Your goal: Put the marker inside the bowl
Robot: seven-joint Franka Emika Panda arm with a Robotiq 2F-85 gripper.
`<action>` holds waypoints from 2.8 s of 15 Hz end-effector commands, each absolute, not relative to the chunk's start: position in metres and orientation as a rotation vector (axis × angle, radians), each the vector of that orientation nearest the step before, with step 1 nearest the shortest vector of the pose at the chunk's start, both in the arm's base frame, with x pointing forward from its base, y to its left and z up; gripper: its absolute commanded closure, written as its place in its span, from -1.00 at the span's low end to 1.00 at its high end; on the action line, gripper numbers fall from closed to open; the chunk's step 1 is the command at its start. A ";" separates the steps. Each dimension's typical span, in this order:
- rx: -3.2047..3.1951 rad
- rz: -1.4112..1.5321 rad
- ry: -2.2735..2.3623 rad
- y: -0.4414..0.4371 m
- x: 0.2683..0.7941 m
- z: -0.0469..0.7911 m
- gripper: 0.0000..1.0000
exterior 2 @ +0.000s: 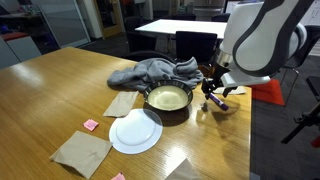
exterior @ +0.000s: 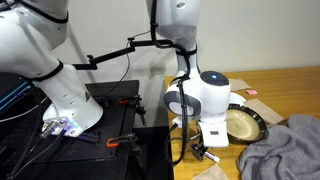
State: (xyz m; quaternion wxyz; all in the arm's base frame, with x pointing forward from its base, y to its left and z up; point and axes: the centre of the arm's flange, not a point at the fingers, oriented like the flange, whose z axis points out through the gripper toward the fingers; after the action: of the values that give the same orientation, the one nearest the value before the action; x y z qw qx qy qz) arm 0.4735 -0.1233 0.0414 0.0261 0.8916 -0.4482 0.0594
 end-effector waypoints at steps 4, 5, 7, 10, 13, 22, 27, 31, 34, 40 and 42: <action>2.775 0.106 -1.370 -0.125 0.483 0.030 0.43; 2.774 0.109 -1.368 -0.125 0.483 0.029 0.60; 2.776 0.130 -1.364 -0.121 0.483 0.038 0.86; 2.770 0.159 -1.353 -0.114 0.478 0.066 0.90; 2.776 0.199 -1.303 -0.102 0.478 0.105 0.90; 2.893 0.410 -1.061 -0.067 0.503 0.200 0.90; 2.965 0.407 -0.820 -0.056 0.531 0.225 0.90; 2.954 0.280 -0.645 -0.053 0.561 0.223 0.90; 2.960 0.225 -0.548 -0.054 0.584 0.212 0.90; 3.018 0.222 -0.401 -0.048 0.607 0.169 0.90; 3.020 0.219 -0.370 -0.047 0.611 0.156 0.90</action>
State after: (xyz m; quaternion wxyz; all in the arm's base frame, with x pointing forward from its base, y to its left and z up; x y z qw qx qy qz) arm 0.5936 -0.0441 0.1721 0.0481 0.9866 -0.1406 0.0669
